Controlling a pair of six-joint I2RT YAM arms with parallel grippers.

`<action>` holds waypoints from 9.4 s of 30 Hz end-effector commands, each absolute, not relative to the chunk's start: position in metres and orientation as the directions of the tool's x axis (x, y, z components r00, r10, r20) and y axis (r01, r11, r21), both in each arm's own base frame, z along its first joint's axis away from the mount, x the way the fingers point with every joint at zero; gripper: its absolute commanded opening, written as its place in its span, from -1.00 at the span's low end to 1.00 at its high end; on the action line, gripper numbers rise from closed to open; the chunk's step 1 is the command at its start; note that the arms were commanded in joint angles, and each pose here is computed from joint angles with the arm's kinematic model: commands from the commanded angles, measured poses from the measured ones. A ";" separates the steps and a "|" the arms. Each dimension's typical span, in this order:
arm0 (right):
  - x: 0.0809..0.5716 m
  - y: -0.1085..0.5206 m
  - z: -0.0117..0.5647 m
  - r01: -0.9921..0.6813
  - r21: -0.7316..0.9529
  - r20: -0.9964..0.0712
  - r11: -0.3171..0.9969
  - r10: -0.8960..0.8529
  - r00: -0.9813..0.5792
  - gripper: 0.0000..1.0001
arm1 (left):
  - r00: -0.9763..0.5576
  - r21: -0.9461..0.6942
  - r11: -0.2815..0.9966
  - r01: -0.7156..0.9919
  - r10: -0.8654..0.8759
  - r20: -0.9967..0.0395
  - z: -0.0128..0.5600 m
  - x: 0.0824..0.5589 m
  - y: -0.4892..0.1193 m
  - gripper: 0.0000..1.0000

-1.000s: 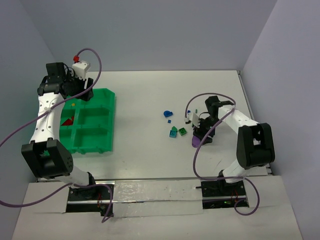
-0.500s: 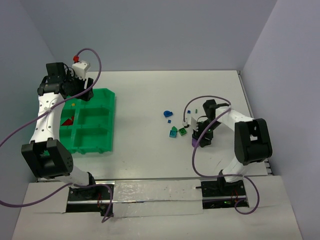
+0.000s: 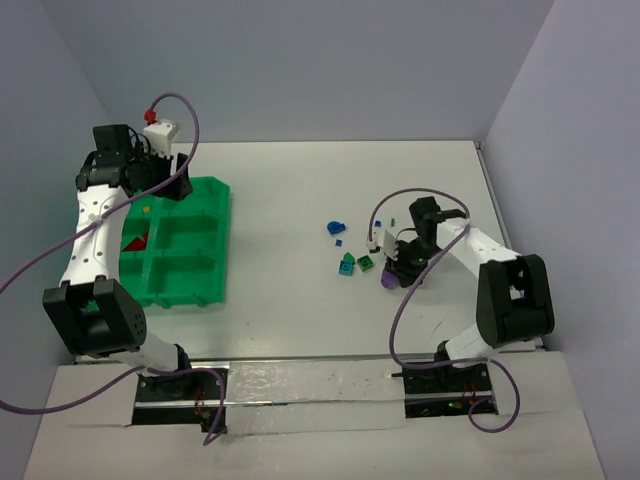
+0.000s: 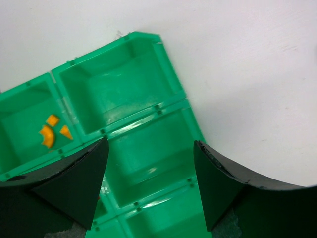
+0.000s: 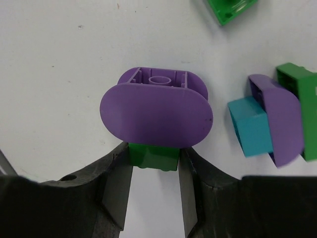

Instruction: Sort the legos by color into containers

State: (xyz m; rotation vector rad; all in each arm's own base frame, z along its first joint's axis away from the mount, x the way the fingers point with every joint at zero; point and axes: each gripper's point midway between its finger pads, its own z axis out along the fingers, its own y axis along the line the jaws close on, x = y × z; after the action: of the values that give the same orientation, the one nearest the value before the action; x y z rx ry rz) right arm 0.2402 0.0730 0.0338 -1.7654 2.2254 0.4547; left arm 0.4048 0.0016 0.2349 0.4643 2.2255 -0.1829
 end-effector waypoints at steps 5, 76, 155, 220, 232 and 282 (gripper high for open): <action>0.265 0.119 0.133 -0.962 0.008 -0.621 0.274 -0.752 -0.220 -1.00 | -0.542 -0.278 0.845 0.458 0.017 -0.840 0.294 0.400 -0.055 0.99; 0.298 0.331 0.206 -0.937 -0.167 -0.768 0.308 -0.636 -0.072 -1.00 | -0.774 -0.218 0.976 0.027 -0.117 -0.622 0.203 0.314 0.102 -1.00; 0.309 0.410 0.322 -0.288 0.946 -0.294 -0.149 -0.016 -0.956 -1.00 | -0.064 -0.005 0.443 0.896 0.118 -0.991 0.324 0.307 -0.183 0.55; 0.410 0.195 0.262 -0.488 0.597 -0.690 0.636 0.097 -0.717 1.00 | -0.782 0.044 0.992 0.117 0.119 -0.612 0.117 0.489 0.021 -0.87; 0.391 0.116 0.187 -0.387 0.210 -0.642 0.898 -0.172 -0.747 0.93 | -0.790 0.051 0.992 0.116 0.123 -0.601 0.119 0.497 0.026 -0.03; 0.318 0.079 0.041 -0.998 -0.007 -0.446 -0.056 -0.894 0.053 0.82 | -0.604 -0.243 0.772 0.587 0.218 -0.766 0.240 0.434 -0.103 0.37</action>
State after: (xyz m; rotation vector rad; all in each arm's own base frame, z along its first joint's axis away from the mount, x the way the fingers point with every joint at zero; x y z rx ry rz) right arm 0.3083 0.0738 0.0439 -2.0051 1.9694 0.5149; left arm 0.4381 -0.0947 0.2200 0.5893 2.2636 -0.5894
